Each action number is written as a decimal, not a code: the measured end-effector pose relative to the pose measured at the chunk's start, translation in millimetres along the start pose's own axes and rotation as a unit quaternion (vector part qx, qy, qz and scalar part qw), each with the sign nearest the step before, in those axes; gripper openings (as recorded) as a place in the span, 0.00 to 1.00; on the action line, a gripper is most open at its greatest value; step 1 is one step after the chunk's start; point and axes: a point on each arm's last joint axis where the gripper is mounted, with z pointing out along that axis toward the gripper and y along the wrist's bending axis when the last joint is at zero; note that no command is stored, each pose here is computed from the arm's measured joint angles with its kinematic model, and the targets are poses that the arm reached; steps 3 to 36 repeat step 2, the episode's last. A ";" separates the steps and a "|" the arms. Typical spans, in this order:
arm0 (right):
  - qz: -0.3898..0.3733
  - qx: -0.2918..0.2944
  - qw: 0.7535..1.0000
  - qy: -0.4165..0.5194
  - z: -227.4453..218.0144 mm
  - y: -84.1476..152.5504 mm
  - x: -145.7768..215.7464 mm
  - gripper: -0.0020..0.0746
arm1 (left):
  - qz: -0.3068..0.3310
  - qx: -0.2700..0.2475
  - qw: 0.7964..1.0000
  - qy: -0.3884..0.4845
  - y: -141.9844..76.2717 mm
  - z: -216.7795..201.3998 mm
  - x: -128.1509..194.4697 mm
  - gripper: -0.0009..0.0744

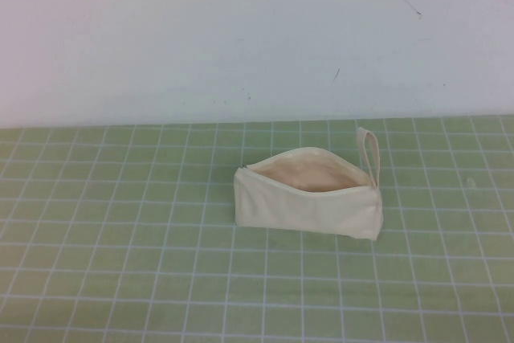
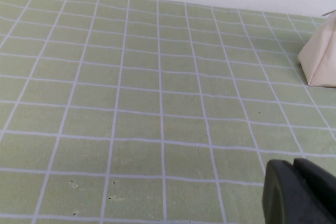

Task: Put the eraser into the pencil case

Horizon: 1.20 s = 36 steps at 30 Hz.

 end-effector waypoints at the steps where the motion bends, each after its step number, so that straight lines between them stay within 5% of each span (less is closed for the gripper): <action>1: 0.000 0.000 1.000 0.000 0.0 0.0 0.0 0.03 | 0.000 0.000 1.000 0.000 0.0 0.0 0.0 0.01; 36: 0.000 0.000 1.000 0.000 0.0 0.0 0.0 0.03 | 0.000 0.000 1.000 0.000 0.0 0.0 0.0 0.01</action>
